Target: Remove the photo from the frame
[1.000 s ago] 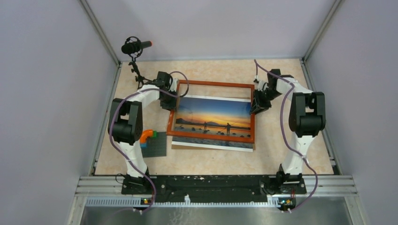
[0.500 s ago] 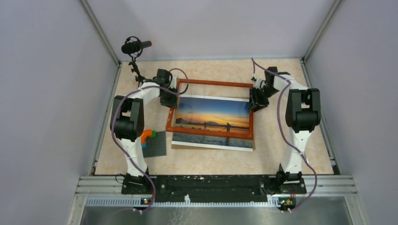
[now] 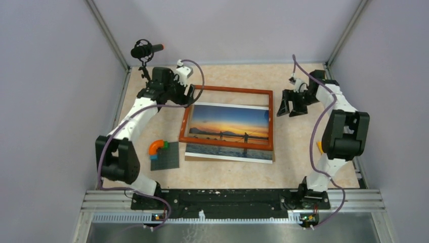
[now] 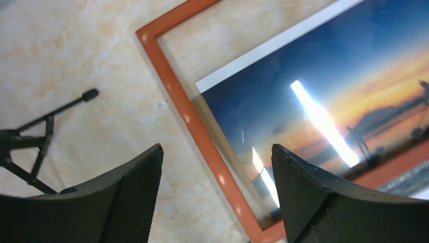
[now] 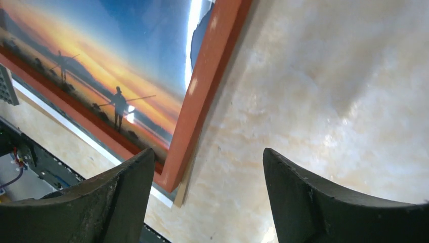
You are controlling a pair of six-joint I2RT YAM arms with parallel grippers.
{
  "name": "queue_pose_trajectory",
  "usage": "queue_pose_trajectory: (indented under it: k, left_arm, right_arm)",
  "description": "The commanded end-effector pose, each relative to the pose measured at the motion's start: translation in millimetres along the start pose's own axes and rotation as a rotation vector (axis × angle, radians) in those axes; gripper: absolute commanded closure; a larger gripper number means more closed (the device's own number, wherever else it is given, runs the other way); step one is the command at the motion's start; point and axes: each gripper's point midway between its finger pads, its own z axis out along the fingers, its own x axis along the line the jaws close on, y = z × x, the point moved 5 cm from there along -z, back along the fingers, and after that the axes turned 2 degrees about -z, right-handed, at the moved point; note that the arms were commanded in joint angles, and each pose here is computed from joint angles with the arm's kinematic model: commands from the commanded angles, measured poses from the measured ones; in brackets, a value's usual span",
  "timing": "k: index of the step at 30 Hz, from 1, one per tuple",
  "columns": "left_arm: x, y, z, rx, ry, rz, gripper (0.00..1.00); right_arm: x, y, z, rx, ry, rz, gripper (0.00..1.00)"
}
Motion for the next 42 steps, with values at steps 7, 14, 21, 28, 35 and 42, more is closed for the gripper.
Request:
queue_pose_trajectory:
  k: [7,14,21,28,35,42]
  left_arm:
    - [-119.8,-39.3,-39.6,-0.198,-0.342,0.703,0.12]
    - [-207.4,-89.7,-39.3,-0.298,-0.56,0.871,0.22]
    - [-273.6,-118.4,-28.2,-0.34,-0.585,1.097,0.38]
    - [-331.3,-130.8,-7.1,-0.397,-0.586,1.243,0.48]
    - [-359.2,-133.4,25.4,-0.477,-0.569,1.307,0.52]
    - [-370.4,-143.5,41.2,-0.478,-0.547,1.312,0.56]
  right_arm:
    - [17.2,-58.4,-51.5,-0.029,0.045,-0.054,0.2]
    - [8.7,-101.7,-39.6,0.051,-0.021,-0.07,0.23]
    - [3.6,-110.1,-30.7,0.136,0.044,-0.111,0.26]
    - [2.1,-104.6,-19.3,0.127,0.073,-0.026,0.28]
    - [-1.5,-92.8,-14.7,0.058,0.03,0.044,0.28]
    - [-2.6,-89.8,-16.5,0.028,-0.001,0.047,0.28]
